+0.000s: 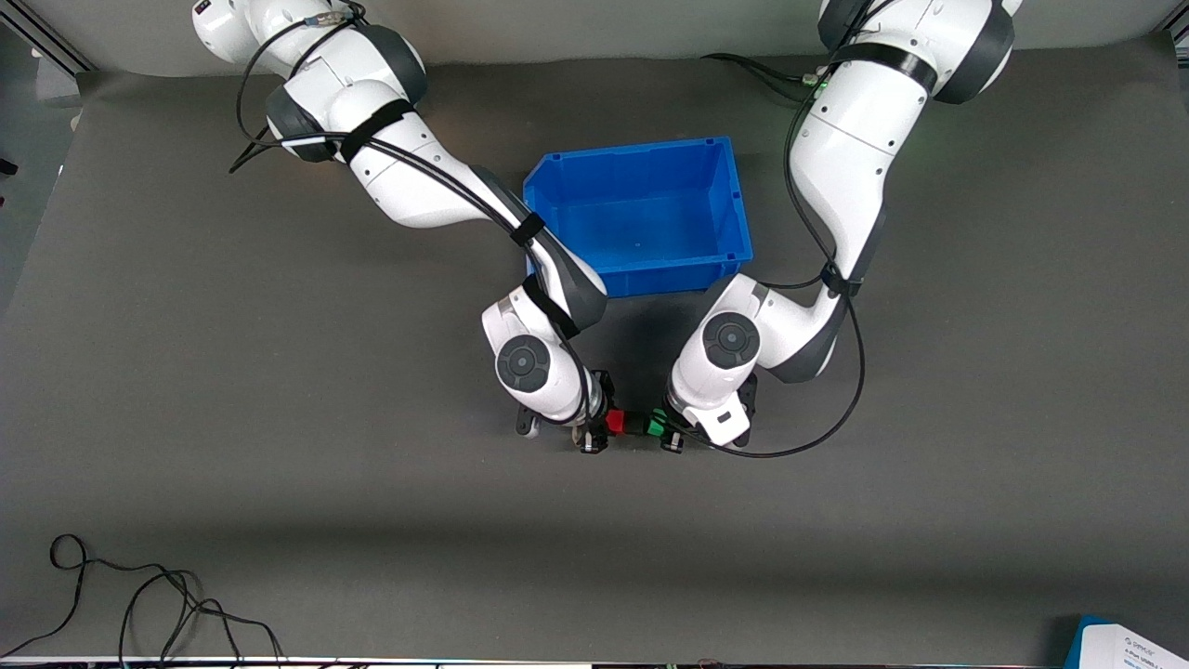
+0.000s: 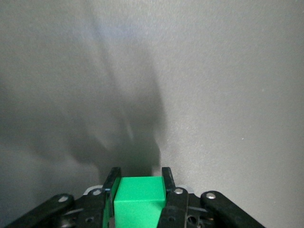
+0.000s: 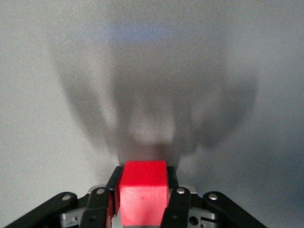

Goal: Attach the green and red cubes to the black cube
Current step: 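Open both grippers and lift them away from the joined cubes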

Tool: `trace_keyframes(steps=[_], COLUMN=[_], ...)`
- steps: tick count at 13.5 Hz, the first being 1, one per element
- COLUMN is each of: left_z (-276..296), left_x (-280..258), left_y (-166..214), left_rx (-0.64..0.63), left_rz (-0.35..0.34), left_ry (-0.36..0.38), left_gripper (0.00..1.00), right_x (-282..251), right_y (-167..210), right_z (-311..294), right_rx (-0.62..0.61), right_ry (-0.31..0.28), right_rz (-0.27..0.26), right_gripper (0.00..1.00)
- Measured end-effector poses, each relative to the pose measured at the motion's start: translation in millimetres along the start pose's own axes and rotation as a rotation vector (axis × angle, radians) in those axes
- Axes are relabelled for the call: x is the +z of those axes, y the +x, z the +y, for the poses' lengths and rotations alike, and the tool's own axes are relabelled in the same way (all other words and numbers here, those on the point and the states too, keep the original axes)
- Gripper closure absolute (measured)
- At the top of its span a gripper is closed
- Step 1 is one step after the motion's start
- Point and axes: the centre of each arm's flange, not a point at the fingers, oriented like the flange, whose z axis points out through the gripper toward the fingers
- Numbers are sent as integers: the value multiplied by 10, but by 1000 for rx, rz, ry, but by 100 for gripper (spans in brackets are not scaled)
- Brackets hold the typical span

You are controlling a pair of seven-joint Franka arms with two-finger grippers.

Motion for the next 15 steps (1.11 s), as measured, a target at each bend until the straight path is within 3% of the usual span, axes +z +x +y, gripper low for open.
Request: trace_keyframes(steps=[2, 3, 5, 8, 10, 15], left_z=[15, 22, 39, 116, 246, 560], left_x=[27, 39, 33, -37, -180, -1106], left_y=[7, 16, 33, 76, 212, 809], left_rx=[-1, -2, 0, 3, 13, 136], left_rz=[0, 1, 6, 16, 60, 129], left_ry=[-2, -2, -7, -24, -20, 54], left_gripper=[63, 58, 34, 1, 0, 0], right_x=[39, 39, -24, -274, -626, -1756], right_y=[6, 7, -13, 47, 198, 928], right_z=[15, 13, -20, -139, -302, -642], right_rx=[-1, -2, -5, -25, -105, -351], right_ry=[-4, -3, 9, 19, 5, -146], right_rz=[4, 4, -1, 8, 22, 76], right_gripper=[33, 22, 1, 0, 0, 0])
